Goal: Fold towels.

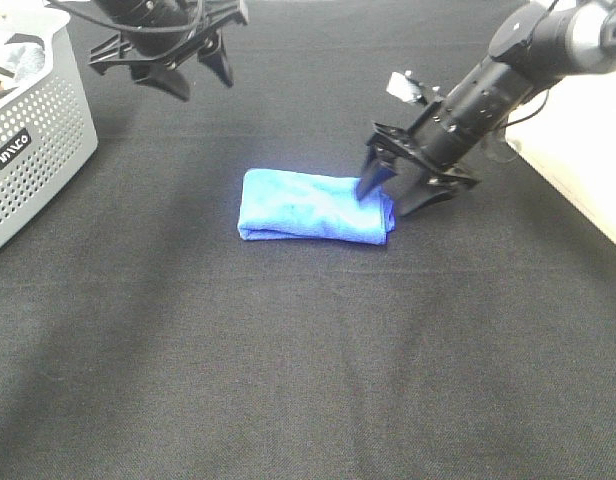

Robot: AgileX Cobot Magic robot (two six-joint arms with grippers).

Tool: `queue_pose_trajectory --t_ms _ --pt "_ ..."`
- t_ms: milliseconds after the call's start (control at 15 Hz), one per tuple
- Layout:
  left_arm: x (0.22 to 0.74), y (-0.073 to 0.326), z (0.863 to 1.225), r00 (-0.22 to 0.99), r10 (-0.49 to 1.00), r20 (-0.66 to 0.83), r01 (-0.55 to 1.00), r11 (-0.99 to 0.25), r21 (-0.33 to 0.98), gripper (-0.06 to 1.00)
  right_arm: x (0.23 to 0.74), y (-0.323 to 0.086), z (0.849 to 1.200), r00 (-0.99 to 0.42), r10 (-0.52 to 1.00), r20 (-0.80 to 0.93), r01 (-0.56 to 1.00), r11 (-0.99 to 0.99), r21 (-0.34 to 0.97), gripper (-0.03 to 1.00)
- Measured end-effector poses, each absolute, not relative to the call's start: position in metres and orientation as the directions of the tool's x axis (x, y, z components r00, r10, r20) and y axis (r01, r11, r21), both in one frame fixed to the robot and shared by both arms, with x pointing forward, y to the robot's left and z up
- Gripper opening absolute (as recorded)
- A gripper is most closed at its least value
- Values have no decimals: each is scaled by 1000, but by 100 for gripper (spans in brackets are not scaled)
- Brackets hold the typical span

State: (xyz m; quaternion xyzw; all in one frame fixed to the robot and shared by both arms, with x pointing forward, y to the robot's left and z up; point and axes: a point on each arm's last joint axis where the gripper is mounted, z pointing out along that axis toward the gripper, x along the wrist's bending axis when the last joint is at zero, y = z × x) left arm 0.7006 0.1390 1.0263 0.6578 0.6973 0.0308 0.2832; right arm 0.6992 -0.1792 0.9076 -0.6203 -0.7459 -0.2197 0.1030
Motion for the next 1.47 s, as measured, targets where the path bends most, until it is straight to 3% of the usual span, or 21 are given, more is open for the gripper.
queue_pose_trajectory --t_ms 333,533,933,1267,1467 --pt "671 151 1072 120 959 -258 916 -7 401 55 676 -183 986 -245 886 394 962 173 209 69" --pt "655 156 1091 163 968 -192 917 -77 391 55 663 -181 1010 -258 882 394 962 196 192 69" --pt "561 164 1168 291 957 -24 817 -235 526 55 596 -191 1083 -262 924 280 943 183 279 69" --pt "458 211 1163 290 957 4 825 -252 506 55 488 -218 1104 -266 934 239 936 190 296 69" --pt "386 243 1132 289 957 6 833 -254 491 55 412 -240 1095 -277 942 188 914 198 354 69"
